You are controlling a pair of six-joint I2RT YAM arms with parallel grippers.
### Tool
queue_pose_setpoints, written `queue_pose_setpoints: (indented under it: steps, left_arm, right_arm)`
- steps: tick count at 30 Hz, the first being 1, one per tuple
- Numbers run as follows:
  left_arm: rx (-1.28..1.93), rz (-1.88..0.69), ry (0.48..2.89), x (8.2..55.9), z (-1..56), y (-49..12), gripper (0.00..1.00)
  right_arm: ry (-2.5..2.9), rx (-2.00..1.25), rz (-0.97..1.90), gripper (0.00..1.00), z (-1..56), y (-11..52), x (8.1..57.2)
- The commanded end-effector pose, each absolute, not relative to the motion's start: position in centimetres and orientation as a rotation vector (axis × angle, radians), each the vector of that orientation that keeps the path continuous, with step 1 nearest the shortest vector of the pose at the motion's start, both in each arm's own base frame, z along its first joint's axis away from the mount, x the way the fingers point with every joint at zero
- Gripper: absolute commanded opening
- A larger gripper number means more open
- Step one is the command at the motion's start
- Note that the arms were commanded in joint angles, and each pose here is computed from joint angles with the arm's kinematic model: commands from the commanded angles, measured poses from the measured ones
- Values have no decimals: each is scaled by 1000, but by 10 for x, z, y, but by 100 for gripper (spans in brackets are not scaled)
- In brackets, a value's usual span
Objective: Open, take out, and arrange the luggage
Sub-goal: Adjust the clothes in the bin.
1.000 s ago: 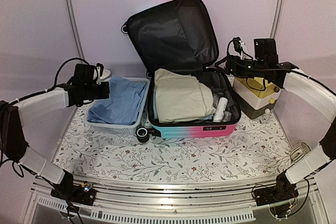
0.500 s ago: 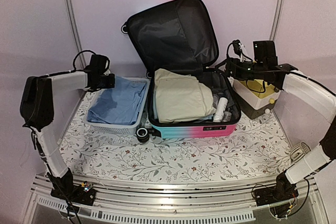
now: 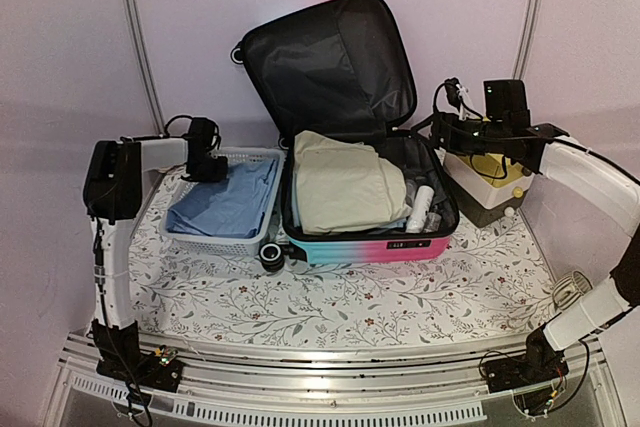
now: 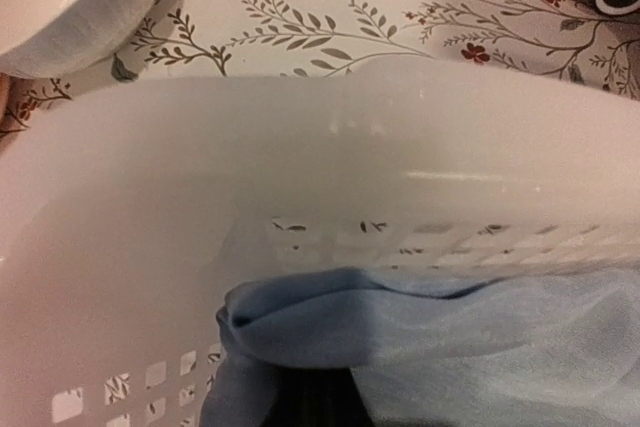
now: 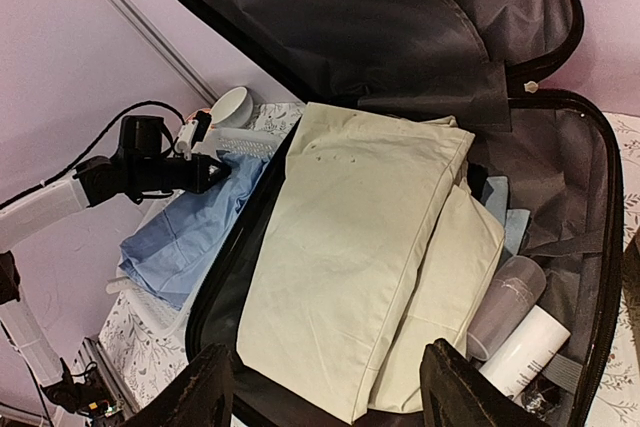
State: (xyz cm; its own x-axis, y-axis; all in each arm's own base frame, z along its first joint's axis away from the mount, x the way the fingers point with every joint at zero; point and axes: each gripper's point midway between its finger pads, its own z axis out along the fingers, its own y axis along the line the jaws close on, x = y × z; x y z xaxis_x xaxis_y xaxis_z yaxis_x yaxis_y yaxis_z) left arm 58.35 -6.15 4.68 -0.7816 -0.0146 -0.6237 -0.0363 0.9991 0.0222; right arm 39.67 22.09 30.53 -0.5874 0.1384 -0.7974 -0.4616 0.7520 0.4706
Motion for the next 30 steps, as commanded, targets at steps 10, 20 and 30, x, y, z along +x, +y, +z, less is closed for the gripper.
queue_pose_setpoints:
  steps: [10,20,30]
  left_arm:
    - [-84,-37,2436,483,158,-67,0]
    - [-203,95,2588,392,132,-43,0]
    - [-232,221,2850,370,43,-38,0]
  right_arm:
    - [2014,-223,832,66,312,214,394]
    - [2032,-223,862,66,300,217,394]
    - [2037,-215,880,66,297,218,395]
